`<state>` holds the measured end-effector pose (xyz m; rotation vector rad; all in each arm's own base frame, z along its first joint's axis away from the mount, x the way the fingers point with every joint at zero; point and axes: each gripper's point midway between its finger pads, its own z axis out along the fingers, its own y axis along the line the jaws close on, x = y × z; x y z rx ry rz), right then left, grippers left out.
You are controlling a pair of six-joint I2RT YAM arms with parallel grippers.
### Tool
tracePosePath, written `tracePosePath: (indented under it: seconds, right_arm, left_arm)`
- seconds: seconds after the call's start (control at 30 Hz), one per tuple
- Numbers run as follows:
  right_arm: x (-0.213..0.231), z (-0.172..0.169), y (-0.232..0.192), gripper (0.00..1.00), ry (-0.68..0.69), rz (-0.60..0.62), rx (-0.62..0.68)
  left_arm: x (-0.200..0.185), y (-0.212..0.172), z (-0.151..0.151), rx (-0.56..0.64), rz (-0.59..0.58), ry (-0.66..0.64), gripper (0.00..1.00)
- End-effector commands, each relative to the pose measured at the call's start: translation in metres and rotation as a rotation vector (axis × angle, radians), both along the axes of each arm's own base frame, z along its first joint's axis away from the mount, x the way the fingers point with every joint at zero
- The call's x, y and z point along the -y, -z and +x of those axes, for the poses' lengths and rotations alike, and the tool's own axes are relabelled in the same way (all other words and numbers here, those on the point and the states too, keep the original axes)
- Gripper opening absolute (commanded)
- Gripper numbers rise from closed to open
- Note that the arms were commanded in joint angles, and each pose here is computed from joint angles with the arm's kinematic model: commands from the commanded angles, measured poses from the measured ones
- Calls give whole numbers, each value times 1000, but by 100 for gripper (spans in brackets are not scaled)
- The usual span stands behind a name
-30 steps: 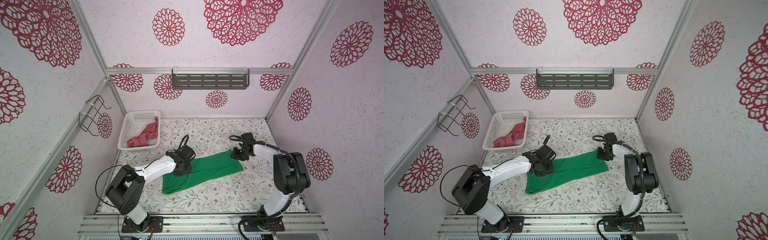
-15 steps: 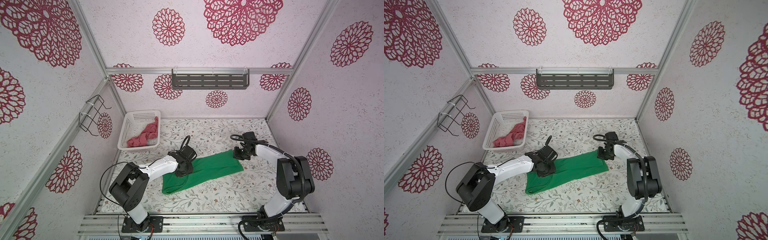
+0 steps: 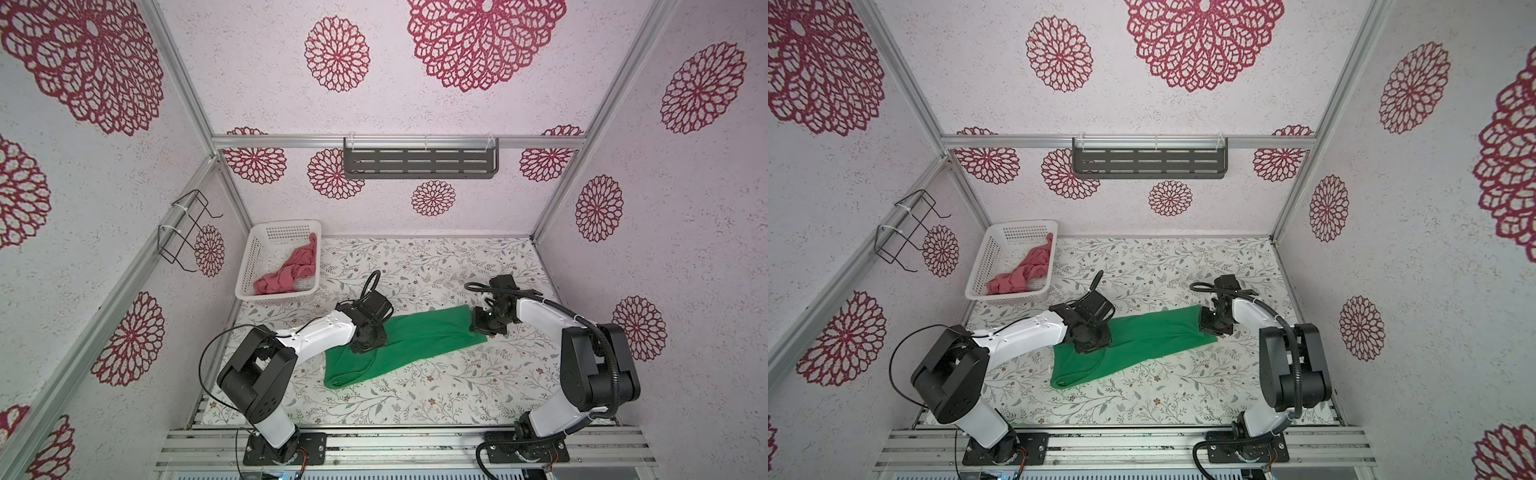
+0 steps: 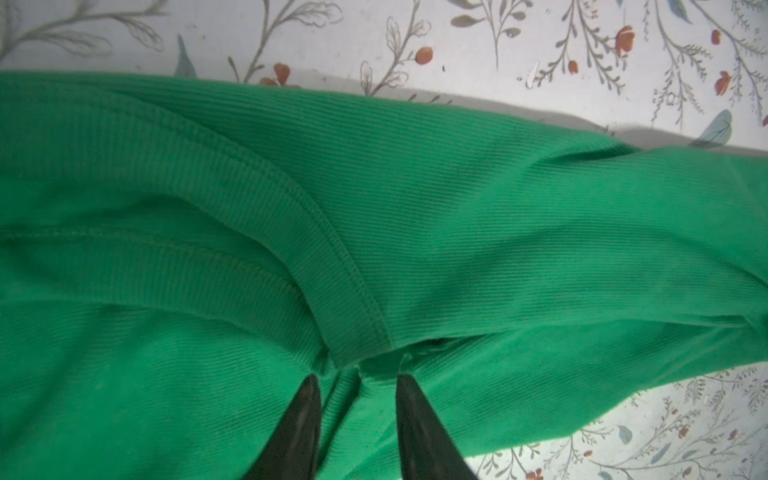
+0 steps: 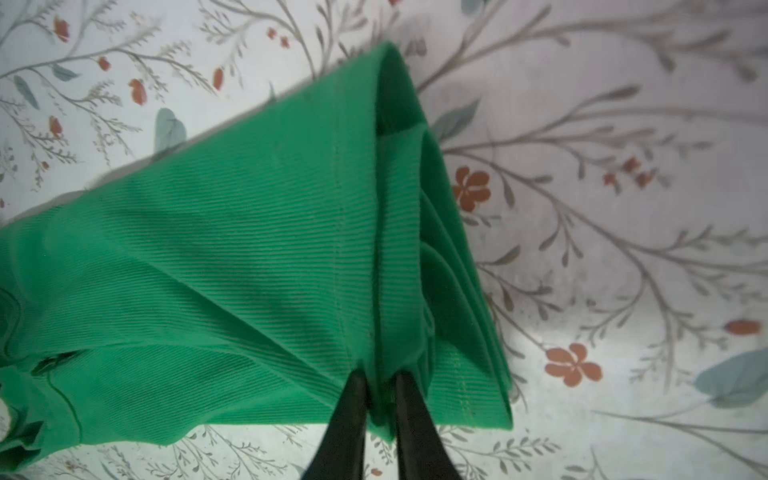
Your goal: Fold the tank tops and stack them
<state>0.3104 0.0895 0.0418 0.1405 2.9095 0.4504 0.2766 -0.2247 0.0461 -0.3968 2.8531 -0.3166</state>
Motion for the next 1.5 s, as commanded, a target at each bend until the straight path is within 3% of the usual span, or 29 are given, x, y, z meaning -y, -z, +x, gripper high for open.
tracePosePath:
  seconds: [0.0, 0.33, 0.53, 0.83, 1.1, 1.47]
  right_arm:
    - [-5, 3, -8, 29, -2, 47, 37]
    - [-9, 6, -5, 36, 2, 69, 54]
    - [-9, 5, -10, 20, 27, 79, 49]
    - [1, -6, -23, 39, 67, 30, 23]
    - [-2, -16, -13, 41, 117, 75, 2]
    - [-5, -5, -6, 38, 156, 96, 20]
  left_arm:
    - [8, -10, 3, 34, -37, 21, 35]
    - [11, -17, 8, 53, -47, 25, 34]
    - [14, -16, 13, 56, -47, 22, 34]
    - [12, -3, 14, 21, -13, 14, 38]
    - [8, 8, 10, 3, 4, 5, 39]
    - [10, 18, 11, -11, 4, -2, 28]
